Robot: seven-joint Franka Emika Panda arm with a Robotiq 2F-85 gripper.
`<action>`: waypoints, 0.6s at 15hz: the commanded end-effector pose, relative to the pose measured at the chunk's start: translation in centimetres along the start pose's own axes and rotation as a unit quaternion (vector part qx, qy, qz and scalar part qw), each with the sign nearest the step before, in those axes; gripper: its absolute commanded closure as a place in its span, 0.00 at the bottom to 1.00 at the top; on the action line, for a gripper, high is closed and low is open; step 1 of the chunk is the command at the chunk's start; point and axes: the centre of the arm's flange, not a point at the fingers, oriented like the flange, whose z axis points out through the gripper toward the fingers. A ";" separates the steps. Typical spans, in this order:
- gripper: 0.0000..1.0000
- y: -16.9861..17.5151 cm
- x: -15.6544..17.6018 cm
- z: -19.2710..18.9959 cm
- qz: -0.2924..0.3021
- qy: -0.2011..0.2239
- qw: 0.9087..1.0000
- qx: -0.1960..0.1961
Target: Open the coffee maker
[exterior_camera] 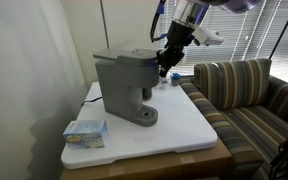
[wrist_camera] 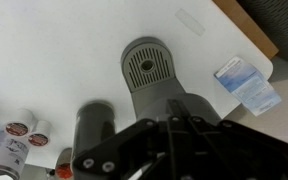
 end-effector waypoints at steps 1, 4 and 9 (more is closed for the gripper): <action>1.00 -0.6 -2.0 -1.3 0.009 0.032 0.999 -0.014; 1.00 -1.3 -3.5 -2.8 0.021 0.052 0.998 -0.029; 1.00 -1.7 -5.5 -5.5 0.035 0.083 0.994 -0.054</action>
